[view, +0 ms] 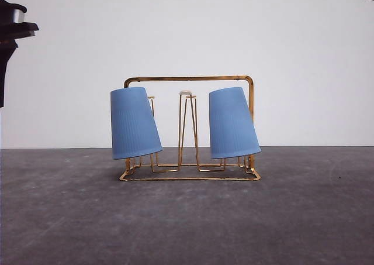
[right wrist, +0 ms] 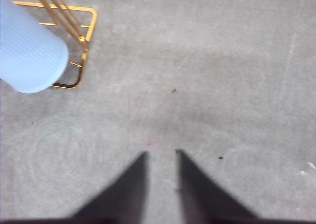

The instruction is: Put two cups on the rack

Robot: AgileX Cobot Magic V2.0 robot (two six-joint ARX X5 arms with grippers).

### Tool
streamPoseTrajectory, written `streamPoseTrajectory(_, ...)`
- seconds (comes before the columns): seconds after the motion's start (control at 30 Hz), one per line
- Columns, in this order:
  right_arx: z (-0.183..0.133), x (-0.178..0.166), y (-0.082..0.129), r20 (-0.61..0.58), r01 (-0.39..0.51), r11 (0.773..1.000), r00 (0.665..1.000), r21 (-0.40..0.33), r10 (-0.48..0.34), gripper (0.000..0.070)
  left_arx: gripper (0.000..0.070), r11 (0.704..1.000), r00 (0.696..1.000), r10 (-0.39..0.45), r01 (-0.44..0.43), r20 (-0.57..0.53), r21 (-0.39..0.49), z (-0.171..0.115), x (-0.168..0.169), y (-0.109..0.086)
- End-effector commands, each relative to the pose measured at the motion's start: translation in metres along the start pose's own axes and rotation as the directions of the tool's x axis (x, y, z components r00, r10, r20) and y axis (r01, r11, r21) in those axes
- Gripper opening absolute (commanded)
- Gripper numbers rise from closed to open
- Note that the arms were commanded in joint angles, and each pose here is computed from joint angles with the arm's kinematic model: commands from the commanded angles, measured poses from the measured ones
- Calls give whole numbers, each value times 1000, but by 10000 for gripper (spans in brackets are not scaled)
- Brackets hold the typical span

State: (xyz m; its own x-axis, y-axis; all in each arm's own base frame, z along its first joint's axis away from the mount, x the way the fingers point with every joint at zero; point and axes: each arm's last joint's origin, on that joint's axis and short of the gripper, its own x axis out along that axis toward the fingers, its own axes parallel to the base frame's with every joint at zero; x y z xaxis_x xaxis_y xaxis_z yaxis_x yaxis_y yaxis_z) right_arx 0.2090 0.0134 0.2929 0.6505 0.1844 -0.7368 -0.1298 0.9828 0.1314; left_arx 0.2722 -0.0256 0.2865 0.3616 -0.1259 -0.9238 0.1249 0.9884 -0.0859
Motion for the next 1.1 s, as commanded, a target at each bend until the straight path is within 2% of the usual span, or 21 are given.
streamPoseTrajectory(0.0, 5, -1, 1, 22, -1, 1000, 1000, -14, 2, 18, 3, 1000, 1000, -7, 7, 10, 3, 3, -1, -1)
streamPoseTrajectory(0.1, 5, -1, 1, 21, -3, 1000, 1000, 15, 3, 18, 3, 1000, 1000, -7, 7, -2, -12, 2, -1, -1)
streamPoseTrajectory(0.53, 13, -1, 1, 102, -4, 1000, 995, 2, 3, 18, 3, 1000, 1000, 0, 0, 4, -5, 2, -1, 1)
streamPoseTrajectory(0.6, 14, -1, 1, 118, -4, 1000, 993, 0, 4, 18, 3, 999, 999, 38, -39, 21, 35, 2, -5, 5)
streamPoseTrajectory(0.63, 15, -2, 1, 124, -4, 1000, 992, -1, 4, 18, 3, 999, 999, 43, -43, 34, 25, 0, -9, 6)
streamPoseTrajectory(0.73, 18, -2, 1, 152, -5, 1000, 988, -6, 6, 18, 3, 997, 990, 46, -54, 135, 53, -7, -17, 5)
streamPoseTrajectory(0.83, 21, -3, 1, 181, -5, 1000, 983, -11, 7, 18, 3, 996, 949, 57, -76, 311, 52, -23, -20, 6)
streamPoseTrajectory(0.93, 24, -3, 1, 215, -5, 1000, 977, -16, 8, 18, 3, 996, 875, 69, -91, 479, 22, -48, -16, 9)
streamPoseTrajectory(1.0, 26, -4, 1, 234, -6, 1000, 972, -20, 10, 18, 3, 996, 828, 75, -88, 555, -2, -71, -10, 11)
streamPoseTrajectory(1.07, 28, -4, 2, 255, -6, 1000, 967, -23, 12, 18, 3, 996, 796, 78, -88, 600, -13, -94, -3, 11)
